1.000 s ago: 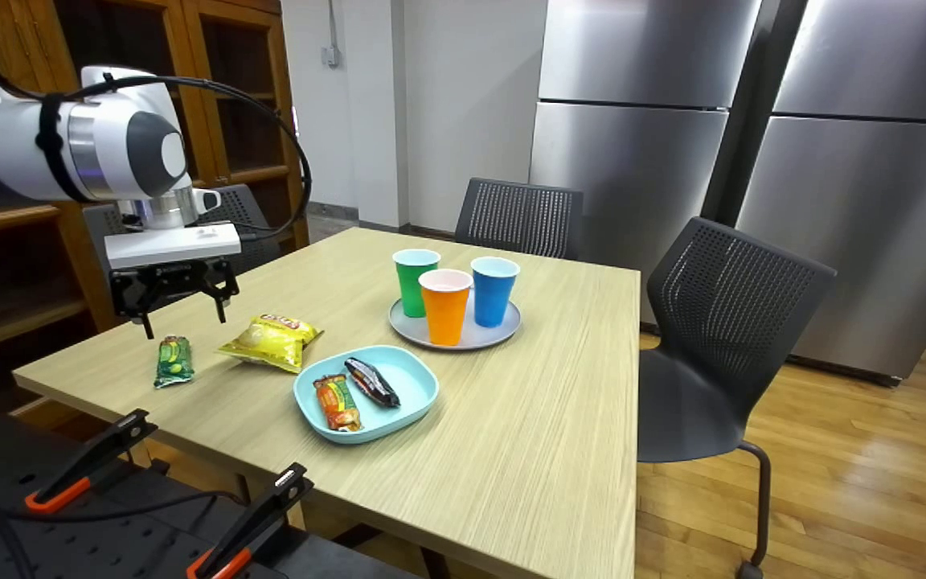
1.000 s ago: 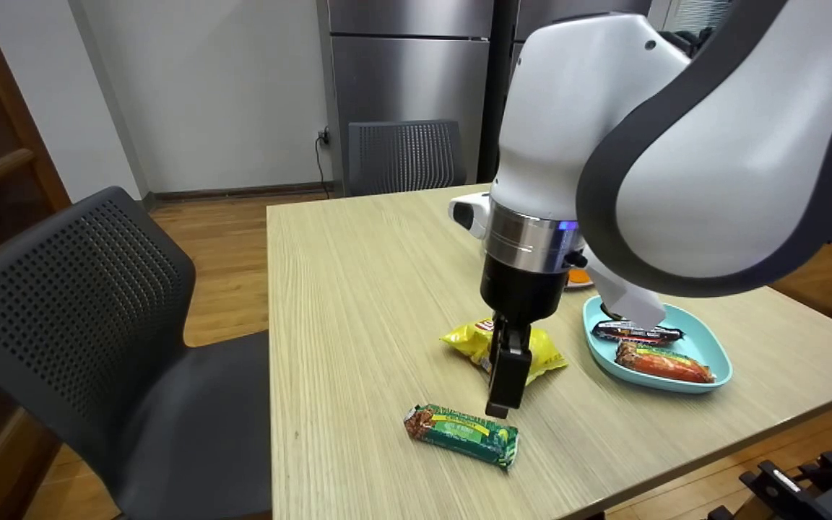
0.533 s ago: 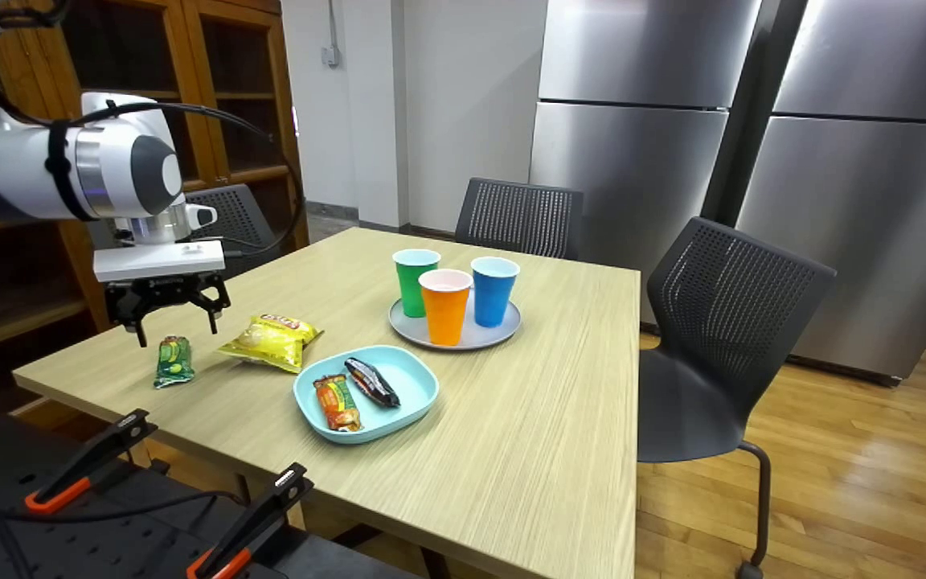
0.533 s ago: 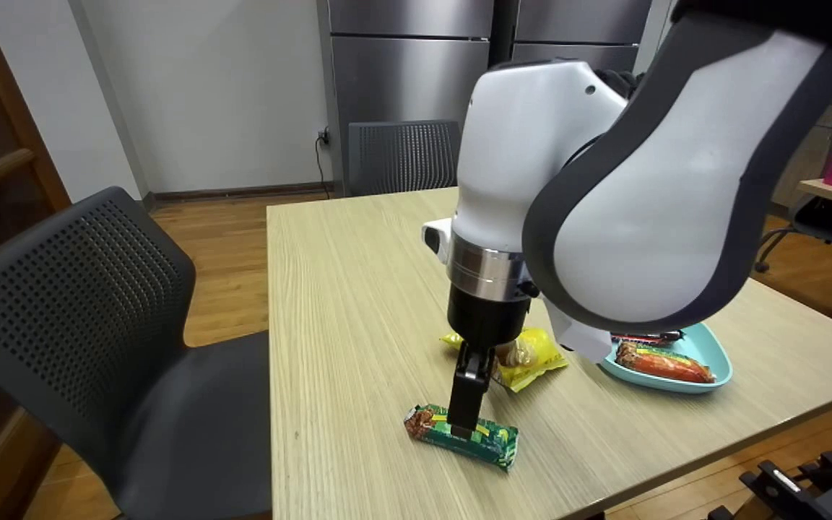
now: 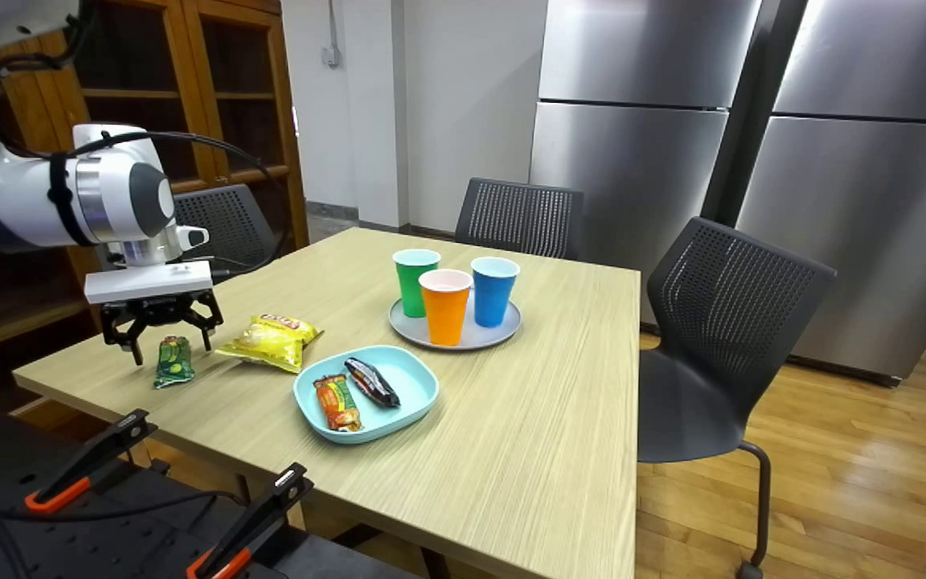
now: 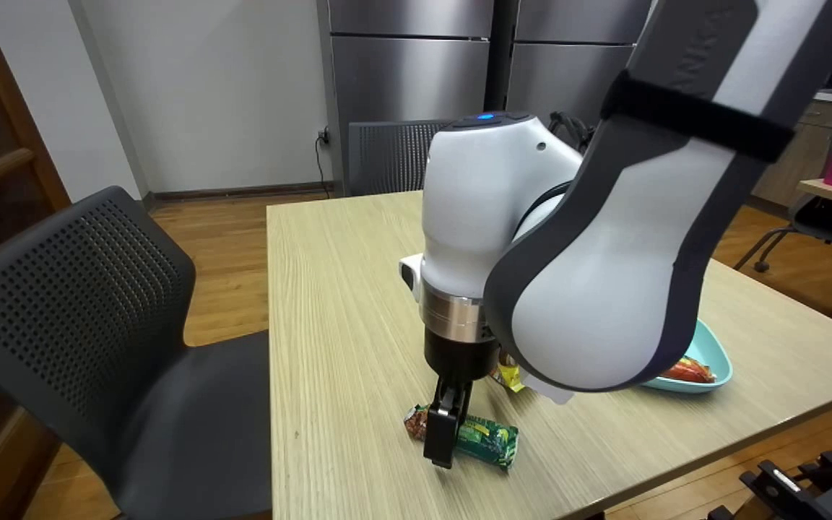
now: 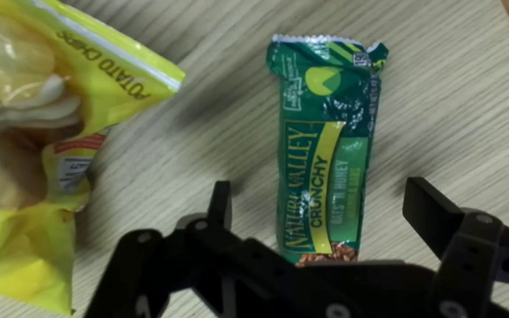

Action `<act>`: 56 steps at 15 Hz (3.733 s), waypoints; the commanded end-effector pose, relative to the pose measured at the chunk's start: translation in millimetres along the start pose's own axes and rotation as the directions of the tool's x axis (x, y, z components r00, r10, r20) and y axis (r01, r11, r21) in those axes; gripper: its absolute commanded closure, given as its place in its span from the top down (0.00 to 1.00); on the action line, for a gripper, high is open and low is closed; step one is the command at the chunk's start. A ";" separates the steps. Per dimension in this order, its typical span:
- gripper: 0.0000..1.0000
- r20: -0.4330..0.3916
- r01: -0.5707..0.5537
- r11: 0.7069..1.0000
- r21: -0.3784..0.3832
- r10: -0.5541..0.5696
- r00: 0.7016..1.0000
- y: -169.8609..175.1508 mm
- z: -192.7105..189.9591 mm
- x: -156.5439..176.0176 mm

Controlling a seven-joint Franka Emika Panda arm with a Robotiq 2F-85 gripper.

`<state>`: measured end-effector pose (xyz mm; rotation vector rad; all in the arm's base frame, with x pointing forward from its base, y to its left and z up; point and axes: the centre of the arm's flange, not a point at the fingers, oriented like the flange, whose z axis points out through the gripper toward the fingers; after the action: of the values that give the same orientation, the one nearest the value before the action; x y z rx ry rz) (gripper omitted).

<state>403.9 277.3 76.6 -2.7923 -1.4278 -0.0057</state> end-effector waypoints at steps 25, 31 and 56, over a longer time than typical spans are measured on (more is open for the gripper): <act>0.14 0.008 0.135 0.986 -0.097 -0.135 0.991 -6.2 -34.3 4.1; 0.14 0.029 0.186 0.975 -0.120 -0.184 0.983 2.0 -75.1 7.7; 0.14 0.022 0.117 0.982 -0.148 -0.115 0.993 181.4 -138.0 -125.8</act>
<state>471.1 97.1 203.7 -2.8587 -1.5962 -0.0586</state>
